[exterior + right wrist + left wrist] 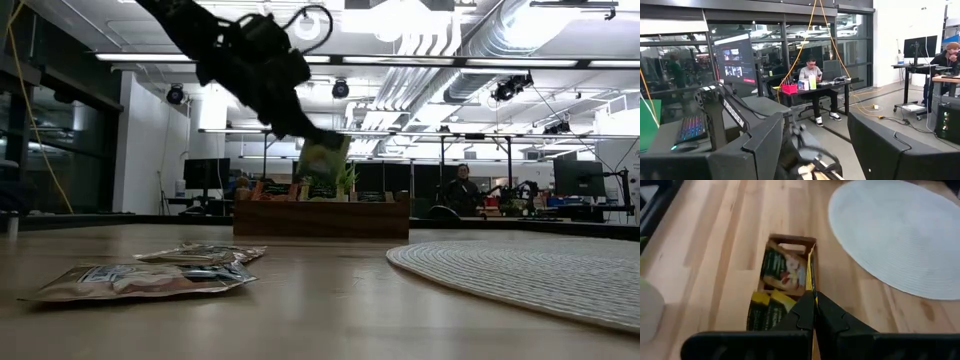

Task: Pick & Place Tea
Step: Put the yellow tea bag into the middle section of the wooden organizer, then put the brown tea bag into the right section of the wooden organizer

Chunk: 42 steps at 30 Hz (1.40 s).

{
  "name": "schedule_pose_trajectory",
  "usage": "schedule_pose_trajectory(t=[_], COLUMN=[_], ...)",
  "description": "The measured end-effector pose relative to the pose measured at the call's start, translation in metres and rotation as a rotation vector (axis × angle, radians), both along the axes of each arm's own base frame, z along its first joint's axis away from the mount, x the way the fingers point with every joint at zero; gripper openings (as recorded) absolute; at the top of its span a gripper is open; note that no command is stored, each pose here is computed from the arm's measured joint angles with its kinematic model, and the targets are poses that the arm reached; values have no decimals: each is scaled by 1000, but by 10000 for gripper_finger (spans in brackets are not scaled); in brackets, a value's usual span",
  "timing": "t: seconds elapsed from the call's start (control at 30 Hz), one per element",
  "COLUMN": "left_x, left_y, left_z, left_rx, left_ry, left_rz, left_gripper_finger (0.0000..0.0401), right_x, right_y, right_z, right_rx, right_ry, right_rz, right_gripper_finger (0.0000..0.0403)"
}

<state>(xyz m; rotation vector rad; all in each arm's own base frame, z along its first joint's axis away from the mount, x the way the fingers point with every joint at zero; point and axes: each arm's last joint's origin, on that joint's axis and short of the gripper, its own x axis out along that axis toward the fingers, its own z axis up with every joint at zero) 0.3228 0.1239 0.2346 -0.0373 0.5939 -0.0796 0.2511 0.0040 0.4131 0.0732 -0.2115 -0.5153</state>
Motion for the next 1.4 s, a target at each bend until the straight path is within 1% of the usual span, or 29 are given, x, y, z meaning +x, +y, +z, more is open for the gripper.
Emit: schedule_pose_trajectory(t=[0.13, 0.37, 0.93, 1.03, 1.2, 1.4], left_x=[3, 6, 6, 5, 6, 6], left_y=[3, 5, 5, 6, 6, 5], left_z=[-5, -14, -15, -15, -15, -15], left_rx=[-2, -45, -50, -64, -70, -71], left_ry=[18, 56, 66, 70, 66, 65], left_rz=[61, 117, 138, 167, 168, 145], left_gripper_finger=[0, 0, 0, 1, 18, 52], right_x=[0, 0, 1, 1, 1, 1], right_y=[0, 0, 2, 2, 2, 2], right_z=[0, 0, 0, 0, 0, 0], right_rx=[0, 0, -7, -7, -8, -9], right_ry=[0, 0, -2, -2, 0, 0], right_rz=[2, 6, 53, 54, 54, 59], right_gripper_finger=[220, 220, 220, 220, 220, 220])
